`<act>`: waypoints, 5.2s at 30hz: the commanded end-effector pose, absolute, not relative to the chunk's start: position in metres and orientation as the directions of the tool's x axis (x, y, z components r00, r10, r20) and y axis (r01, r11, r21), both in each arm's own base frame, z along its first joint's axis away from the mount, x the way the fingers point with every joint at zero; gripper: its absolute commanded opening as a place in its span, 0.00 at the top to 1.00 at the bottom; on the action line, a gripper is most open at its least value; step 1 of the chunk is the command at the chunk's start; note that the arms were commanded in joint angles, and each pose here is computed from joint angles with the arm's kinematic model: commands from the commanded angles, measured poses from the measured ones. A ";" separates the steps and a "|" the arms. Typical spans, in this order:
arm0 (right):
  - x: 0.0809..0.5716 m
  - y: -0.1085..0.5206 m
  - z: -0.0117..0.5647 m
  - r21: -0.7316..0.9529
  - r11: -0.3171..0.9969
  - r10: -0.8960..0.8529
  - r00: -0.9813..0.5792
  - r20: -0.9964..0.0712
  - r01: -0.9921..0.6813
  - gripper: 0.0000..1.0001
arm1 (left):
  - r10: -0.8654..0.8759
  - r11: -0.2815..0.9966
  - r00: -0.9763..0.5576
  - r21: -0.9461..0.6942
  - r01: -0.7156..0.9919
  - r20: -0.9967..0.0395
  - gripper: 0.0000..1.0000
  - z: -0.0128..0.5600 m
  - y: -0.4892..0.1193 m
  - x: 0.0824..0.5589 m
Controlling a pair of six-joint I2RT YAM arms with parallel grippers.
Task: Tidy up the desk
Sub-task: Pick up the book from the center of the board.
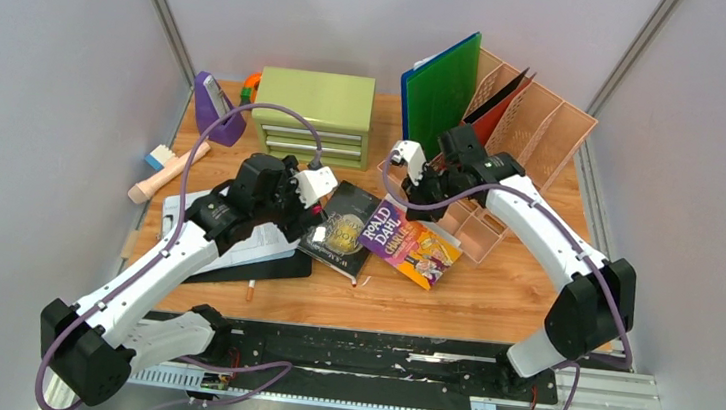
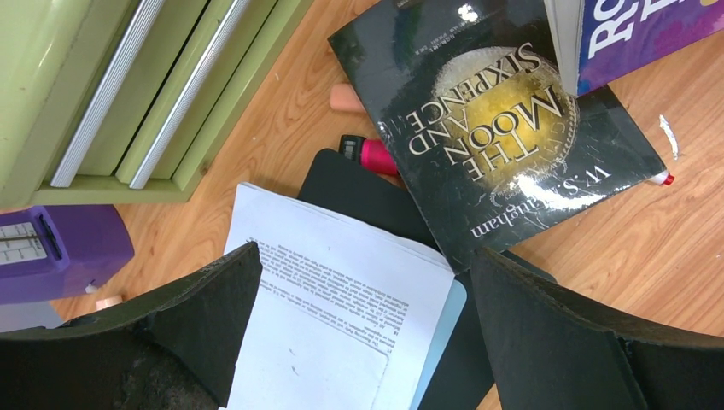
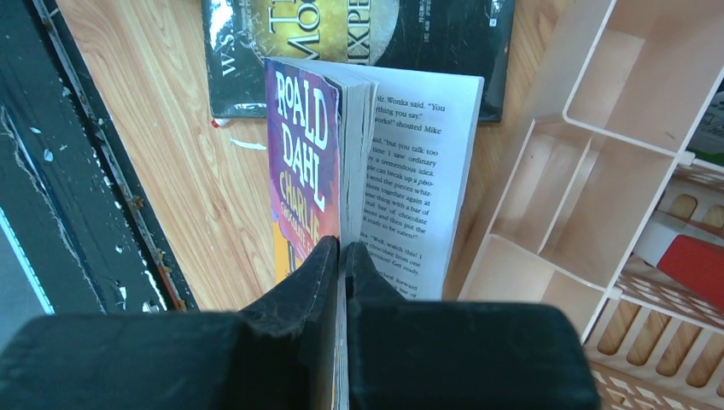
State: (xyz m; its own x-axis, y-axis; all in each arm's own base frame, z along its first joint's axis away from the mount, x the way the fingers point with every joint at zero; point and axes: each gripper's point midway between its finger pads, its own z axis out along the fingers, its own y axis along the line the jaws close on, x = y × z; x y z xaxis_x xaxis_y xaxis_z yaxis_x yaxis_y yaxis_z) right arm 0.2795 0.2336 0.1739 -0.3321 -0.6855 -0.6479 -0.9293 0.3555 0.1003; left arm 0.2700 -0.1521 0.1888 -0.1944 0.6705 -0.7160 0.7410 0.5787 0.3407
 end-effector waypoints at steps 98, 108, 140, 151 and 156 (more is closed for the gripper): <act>0.329 0.299 0.158 0.761 0.259 -0.315 -0.797 -0.515 -0.594 1.00 | 0.100 0.680 -0.702 -0.466 0.565 -0.705 0.00 0.167 -0.147 0.330; 0.339 0.308 0.162 0.823 0.202 -0.287 -0.836 -0.469 -0.531 1.00 | -0.021 0.567 -0.745 -0.621 0.541 -0.667 0.00 0.169 -0.156 0.331; 0.324 0.299 0.208 0.693 0.172 -0.272 -0.710 -0.650 -0.700 0.54 | 0.085 0.308 -0.570 -0.523 0.795 -0.817 1.00 0.256 -0.186 0.291; 0.285 0.290 0.243 0.452 0.095 -0.309 -0.458 -0.834 -0.887 0.02 | 0.137 0.230 -0.379 -0.343 0.911 -0.915 1.00 0.304 -0.186 0.254; 0.265 0.298 0.259 0.347 0.062 -0.327 -0.348 -0.878 -0.936 0.01 | 0.141 0.187 -0.376 -0.349 0.918 -0.916 1.00 0.309 -0.195 0.244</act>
